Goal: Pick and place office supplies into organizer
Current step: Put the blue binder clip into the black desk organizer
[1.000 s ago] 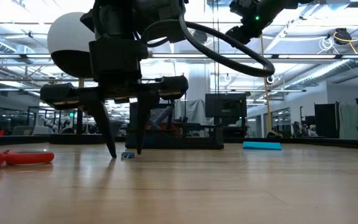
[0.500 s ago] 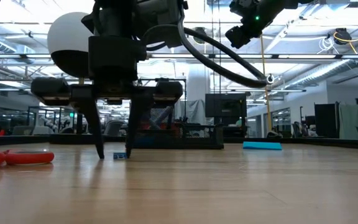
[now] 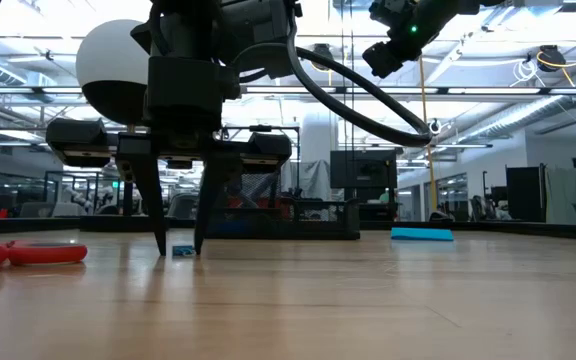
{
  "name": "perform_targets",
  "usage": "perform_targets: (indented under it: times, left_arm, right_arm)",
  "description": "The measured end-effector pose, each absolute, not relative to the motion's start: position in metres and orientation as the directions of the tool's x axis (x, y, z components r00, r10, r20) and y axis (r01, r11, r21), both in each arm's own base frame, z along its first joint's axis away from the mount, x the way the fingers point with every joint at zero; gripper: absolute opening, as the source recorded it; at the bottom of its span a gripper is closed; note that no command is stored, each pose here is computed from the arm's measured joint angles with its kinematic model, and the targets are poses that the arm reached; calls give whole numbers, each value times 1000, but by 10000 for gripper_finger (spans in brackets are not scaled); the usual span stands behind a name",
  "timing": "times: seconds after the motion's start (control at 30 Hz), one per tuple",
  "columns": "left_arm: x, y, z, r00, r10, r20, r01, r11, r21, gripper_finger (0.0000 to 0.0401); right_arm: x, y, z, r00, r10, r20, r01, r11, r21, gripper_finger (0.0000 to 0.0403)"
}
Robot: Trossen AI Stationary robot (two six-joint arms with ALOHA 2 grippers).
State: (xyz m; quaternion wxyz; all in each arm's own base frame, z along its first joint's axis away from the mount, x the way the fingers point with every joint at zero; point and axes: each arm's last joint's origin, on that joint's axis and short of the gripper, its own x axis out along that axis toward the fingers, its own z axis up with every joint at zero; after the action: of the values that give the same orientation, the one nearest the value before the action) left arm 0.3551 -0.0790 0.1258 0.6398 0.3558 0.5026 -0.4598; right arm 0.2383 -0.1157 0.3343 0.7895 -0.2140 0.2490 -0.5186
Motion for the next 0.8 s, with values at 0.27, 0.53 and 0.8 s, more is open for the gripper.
perform_targets:
  times: [0.27, 0.53, 0.8]
  left_arm:
    - [355, -79, 126, 76, -233, -970, 941, 339, -8, 50]
    - [356, -79, 126, 83, -228, -970, 933, 361, -5, 74]
    - [362, -80, 133, 111, -171, -979, 928, 371, 40, 49]
  right_arm:
    - [238, -116, 334, 338, -925, -171, 712, 370, -596, 84]
    - [238, -116, 334, 338, -926, -171, 712, 370, -596, 84]
    - [238, -116, 334, 338, -925, -171, 712, 370, -596, 84]
